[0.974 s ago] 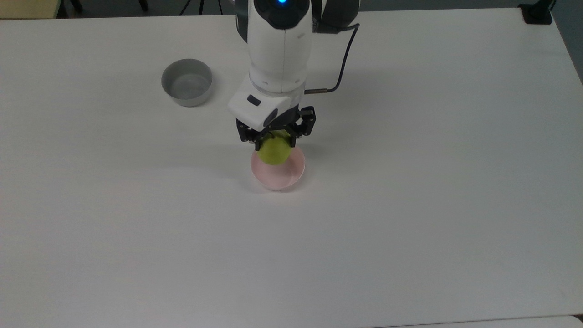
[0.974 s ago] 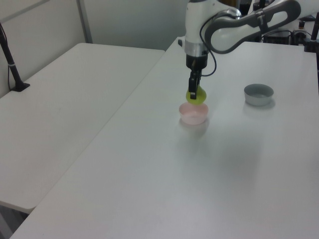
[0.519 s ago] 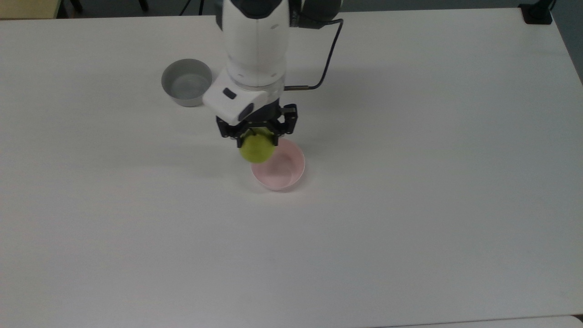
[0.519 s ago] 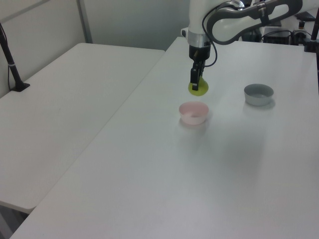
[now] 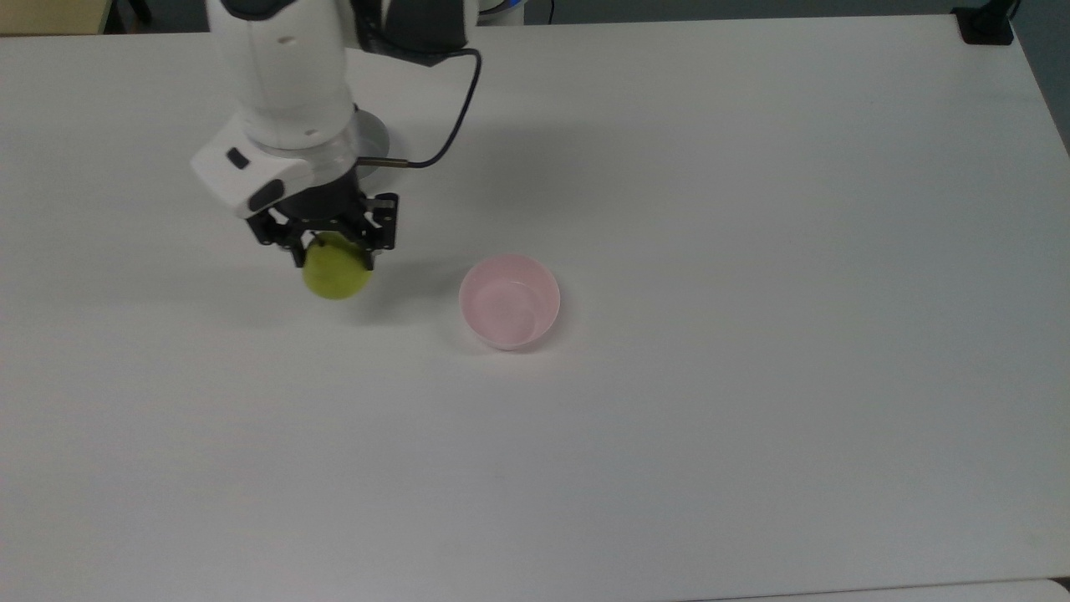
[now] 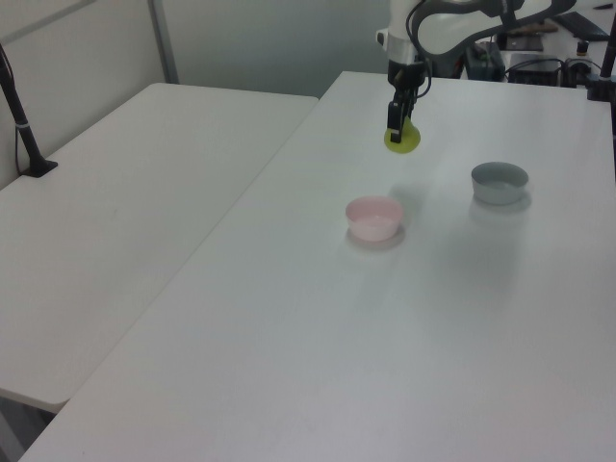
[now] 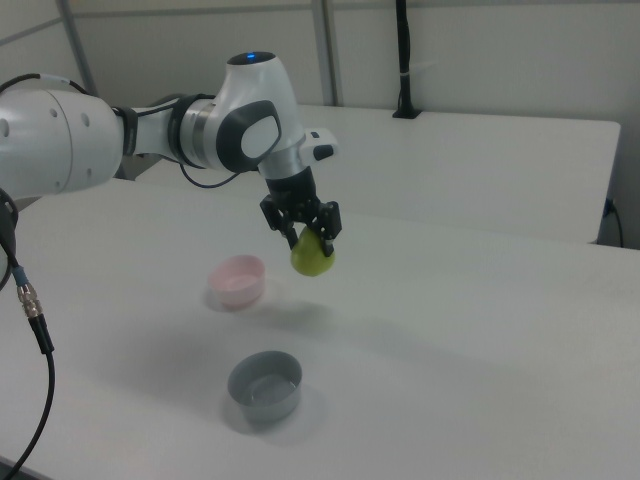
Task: Pick up a pear from the bowl
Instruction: 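Lower the held pear onto the table beside the pink bowl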
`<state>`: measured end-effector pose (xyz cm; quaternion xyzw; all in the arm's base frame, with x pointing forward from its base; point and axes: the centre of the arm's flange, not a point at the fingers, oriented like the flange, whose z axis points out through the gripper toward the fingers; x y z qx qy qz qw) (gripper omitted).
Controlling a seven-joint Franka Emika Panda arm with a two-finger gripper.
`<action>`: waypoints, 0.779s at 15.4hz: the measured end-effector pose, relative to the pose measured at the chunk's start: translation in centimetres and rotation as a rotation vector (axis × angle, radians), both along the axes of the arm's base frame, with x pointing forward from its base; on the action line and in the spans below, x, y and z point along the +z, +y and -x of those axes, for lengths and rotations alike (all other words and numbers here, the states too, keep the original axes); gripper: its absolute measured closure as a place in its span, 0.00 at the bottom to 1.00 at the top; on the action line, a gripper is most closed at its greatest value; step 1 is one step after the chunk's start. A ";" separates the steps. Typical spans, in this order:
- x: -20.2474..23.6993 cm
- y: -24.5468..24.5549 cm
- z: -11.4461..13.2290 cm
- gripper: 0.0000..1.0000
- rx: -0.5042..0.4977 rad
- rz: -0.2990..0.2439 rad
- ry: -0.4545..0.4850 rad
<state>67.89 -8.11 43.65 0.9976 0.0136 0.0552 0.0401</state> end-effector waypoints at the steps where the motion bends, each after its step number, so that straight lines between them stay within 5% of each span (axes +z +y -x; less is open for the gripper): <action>1: -0.2 -0.6 -0.1 0.29 -0.003 0.002 -0.010; 12: -6.9 -1.5 -1.8 0.29 0.006 0.028 -0.010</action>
